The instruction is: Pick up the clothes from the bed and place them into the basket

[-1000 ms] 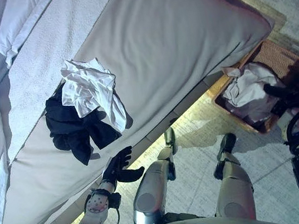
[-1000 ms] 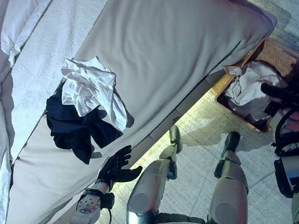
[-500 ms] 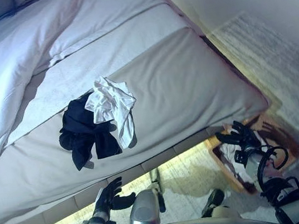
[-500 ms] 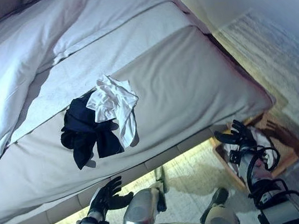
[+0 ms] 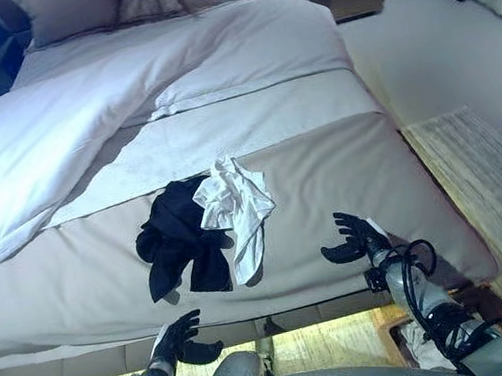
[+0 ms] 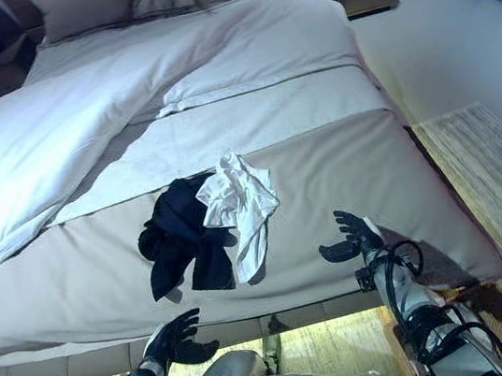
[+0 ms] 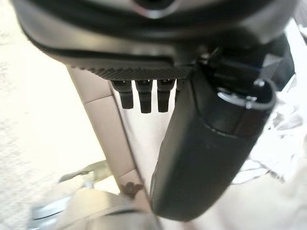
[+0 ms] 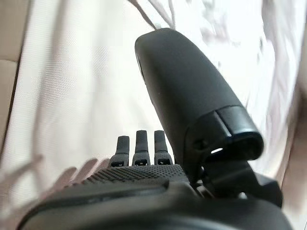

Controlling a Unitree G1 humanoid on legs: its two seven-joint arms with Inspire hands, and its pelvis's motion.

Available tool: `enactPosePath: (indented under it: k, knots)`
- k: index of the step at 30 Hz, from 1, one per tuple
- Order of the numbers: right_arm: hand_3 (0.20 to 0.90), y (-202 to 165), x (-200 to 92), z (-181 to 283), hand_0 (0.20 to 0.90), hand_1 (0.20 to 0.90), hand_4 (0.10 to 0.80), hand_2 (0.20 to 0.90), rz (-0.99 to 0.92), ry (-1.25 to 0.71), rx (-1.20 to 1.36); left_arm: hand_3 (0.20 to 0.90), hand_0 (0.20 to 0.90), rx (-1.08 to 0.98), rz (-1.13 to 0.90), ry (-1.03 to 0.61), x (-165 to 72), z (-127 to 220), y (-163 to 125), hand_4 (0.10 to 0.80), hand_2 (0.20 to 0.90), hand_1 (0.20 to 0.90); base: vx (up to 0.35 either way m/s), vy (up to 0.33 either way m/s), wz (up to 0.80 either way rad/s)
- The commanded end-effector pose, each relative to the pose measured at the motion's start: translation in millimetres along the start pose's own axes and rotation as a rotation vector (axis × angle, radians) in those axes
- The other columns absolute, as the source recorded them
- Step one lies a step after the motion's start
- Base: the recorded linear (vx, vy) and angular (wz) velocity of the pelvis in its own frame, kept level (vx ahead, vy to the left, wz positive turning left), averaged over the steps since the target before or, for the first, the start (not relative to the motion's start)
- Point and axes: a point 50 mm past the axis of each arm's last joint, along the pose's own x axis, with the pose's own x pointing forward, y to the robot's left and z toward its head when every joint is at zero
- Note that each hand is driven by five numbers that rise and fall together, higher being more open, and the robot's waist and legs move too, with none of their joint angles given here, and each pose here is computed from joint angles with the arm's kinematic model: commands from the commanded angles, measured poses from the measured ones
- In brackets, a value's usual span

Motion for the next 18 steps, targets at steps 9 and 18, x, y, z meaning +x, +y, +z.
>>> enactPosePath:
  k: [9, 18]
  knots:
    - [0.900, -118.7, 24.3, 129.7, 0.900, 0.900, 0.800, 0.900, -0.420, -0.307, -0.313, 0.900, 0.900, 0.164, 0.038, -0.149, 6.1, 37.8, 22.8, 0.800, 0.900, 0.900, 0.025, -0.175, 0.81]
    - [0.900, -158.9, 11.3, 191.2, 0.900, 0.900, 0.800, 0.900, -0.600, -0.442, -0.421, 0.900, 0.900, 0.163, 0.038, -0.172, 0.2, 34.0, 36.5, 0.800, 0.900, 0.900, 0.055, -0.011, 0.30]
